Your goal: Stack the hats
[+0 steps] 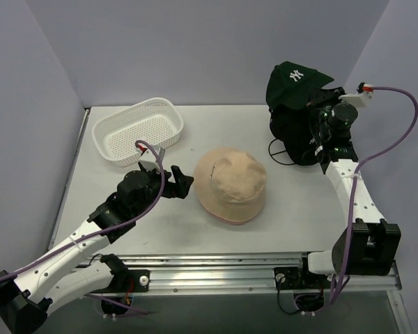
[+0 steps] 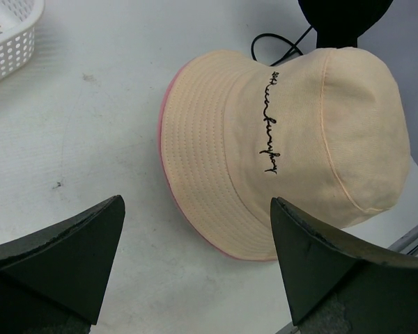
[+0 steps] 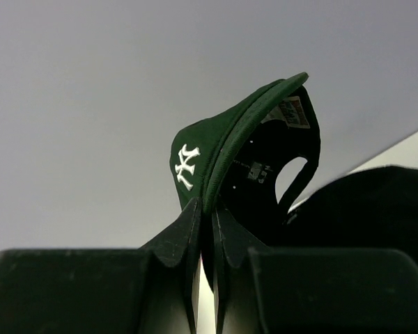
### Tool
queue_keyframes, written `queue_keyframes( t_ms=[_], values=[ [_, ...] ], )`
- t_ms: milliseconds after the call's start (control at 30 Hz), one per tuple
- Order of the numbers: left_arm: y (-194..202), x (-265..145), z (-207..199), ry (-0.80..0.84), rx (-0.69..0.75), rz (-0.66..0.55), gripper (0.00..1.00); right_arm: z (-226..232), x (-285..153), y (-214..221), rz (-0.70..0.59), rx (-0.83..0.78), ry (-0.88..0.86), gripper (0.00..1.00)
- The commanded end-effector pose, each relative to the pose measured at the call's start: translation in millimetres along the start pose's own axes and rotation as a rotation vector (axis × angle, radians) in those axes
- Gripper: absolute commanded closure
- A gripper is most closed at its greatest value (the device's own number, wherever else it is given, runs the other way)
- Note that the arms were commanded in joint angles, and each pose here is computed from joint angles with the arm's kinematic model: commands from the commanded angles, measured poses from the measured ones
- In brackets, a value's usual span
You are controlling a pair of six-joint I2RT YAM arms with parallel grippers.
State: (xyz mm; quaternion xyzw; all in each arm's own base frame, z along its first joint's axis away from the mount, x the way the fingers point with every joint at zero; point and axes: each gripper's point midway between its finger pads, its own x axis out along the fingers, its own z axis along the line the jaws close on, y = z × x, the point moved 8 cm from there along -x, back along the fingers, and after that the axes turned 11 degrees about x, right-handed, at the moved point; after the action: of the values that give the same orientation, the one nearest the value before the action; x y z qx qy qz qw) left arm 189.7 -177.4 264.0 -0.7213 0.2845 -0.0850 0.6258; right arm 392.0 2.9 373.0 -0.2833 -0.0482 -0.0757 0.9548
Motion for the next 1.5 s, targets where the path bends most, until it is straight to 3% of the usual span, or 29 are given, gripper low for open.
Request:
queue_keyframes(
  t_ms=[0,633,967,1467],
  values=[
    [-10.0,1.6,-1.3,-0.008,0.014,-0.043,0.06,41.8,-25.0,-29.3,-0.103,0.049,-0.179,1.00],
    [-9.7,0.9,3.0,-0.051,0.031,-0.044,0.06,-23.2,-52.1,-22.1,-0.108,0.086,-0.093,1.00],
    [-10.3,-0.4,3.0,-0.051,0.032,-0.049,0.06,-66.1,-68.8,-10.7,-0.087,0.114,-0.030,0.79],
    [-10.5,0.4,2.5,-0.052,0.033,-0.047,0.06,-122.1,-86.5,8.9,-0.056,0.168,0.077,0.80]
  ],
)
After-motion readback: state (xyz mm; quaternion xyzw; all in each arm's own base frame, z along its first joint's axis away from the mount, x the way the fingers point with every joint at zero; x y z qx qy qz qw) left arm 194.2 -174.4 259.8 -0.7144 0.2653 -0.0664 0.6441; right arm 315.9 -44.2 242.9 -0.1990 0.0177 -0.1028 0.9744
